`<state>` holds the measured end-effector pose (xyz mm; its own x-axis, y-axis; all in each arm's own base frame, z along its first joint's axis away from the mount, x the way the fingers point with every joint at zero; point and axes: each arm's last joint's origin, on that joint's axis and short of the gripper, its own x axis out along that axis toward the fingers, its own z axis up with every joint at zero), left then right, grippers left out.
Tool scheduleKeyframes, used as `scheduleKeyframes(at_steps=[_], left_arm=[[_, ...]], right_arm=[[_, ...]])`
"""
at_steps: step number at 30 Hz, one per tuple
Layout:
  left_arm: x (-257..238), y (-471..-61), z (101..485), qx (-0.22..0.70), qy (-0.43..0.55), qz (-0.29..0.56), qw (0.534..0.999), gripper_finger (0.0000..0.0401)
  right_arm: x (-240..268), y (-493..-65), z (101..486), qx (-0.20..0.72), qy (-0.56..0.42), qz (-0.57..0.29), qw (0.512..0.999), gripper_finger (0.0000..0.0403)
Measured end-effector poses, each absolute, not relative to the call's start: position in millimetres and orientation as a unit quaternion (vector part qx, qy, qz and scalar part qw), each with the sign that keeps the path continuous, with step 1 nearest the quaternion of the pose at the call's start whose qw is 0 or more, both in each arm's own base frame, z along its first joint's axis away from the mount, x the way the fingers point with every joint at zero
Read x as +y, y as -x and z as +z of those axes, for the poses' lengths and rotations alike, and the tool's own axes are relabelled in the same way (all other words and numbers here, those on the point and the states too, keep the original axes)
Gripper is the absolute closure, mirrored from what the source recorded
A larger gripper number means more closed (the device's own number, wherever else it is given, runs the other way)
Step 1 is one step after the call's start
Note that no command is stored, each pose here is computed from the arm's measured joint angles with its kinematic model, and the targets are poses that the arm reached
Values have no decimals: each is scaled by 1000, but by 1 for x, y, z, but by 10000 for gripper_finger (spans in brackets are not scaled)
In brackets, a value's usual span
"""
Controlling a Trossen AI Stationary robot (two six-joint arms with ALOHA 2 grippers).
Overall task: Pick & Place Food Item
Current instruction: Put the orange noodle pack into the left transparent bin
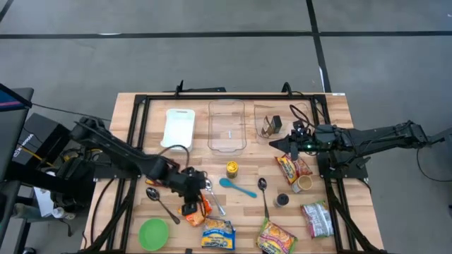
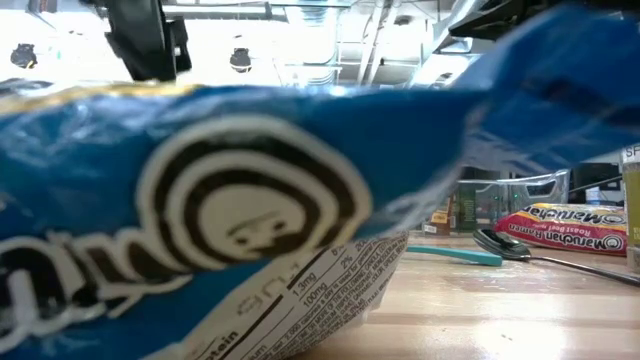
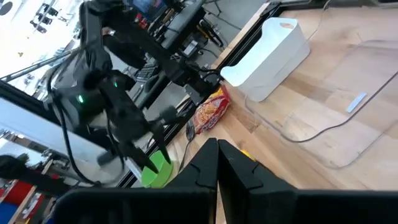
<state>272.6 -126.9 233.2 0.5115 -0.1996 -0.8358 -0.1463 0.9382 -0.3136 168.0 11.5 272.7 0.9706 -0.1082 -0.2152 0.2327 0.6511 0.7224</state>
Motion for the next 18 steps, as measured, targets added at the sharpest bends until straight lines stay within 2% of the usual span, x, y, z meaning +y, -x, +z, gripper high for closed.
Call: scheduleKeyframes(at_steps=[6, 18], left_arm=[[-120, -286, 209, 525, 174, 20, 833, 265], [-85, -285, 206, 548, 278, 152, 774, 265]], right_arm=[[11, -168, 272, 79, -407, -96, 905, 403], [11, -168, 272, 80, -407, -96, 905, 403]])
